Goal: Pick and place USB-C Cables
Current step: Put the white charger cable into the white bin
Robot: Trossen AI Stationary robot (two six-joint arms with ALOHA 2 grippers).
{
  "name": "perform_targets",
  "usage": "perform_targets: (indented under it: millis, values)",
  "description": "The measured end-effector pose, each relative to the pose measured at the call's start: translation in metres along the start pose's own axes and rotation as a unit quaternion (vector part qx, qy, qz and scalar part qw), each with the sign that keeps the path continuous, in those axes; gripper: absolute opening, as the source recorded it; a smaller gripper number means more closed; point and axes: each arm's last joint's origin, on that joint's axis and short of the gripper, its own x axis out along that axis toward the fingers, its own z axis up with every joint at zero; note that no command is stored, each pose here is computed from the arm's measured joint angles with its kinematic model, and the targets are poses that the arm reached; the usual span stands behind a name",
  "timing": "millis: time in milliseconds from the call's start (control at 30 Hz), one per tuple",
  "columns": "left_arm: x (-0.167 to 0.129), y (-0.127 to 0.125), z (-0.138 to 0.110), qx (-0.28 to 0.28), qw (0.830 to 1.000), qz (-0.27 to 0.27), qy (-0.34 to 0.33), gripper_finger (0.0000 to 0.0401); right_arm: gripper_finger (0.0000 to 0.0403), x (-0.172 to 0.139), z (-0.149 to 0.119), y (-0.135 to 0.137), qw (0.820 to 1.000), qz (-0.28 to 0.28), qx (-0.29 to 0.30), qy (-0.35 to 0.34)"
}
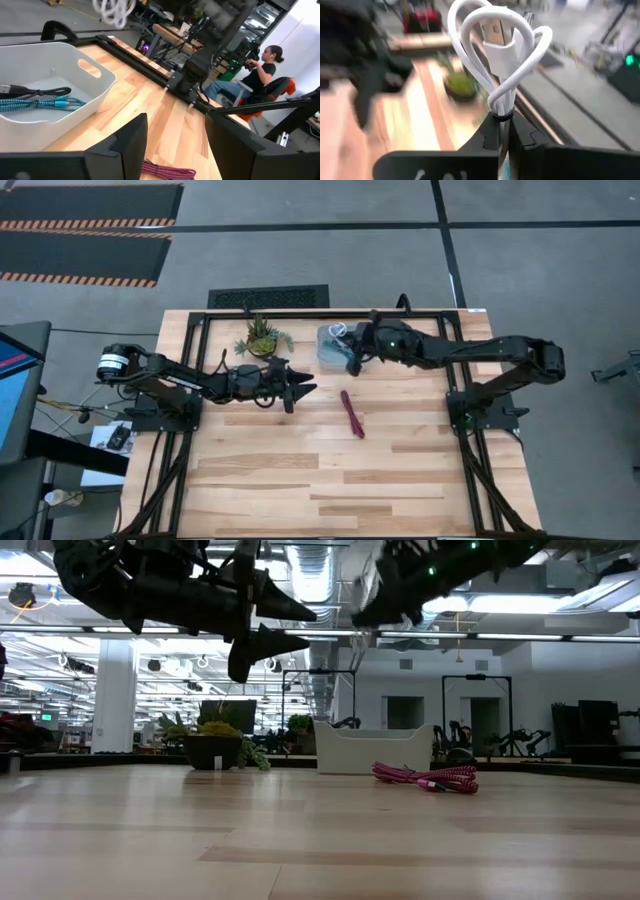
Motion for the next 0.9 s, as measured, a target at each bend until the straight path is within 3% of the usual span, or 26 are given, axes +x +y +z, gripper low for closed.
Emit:
perform_targets:
  millis: [267,900]
  values:
    - [0.000,0.000,0.000,-0.003,1.000,0.002,-0.001,0.0184,0.0014,0.013,-0.038,-0.023,0.987,-0.033,-0.014,0.155]
    - [0.000,0.002,-0.002,0.001,1.000,0.015,0.007,0.0184,0.0019,0.063,-0.109,-0.035,0.952,-0.053,-0.026,0.300]
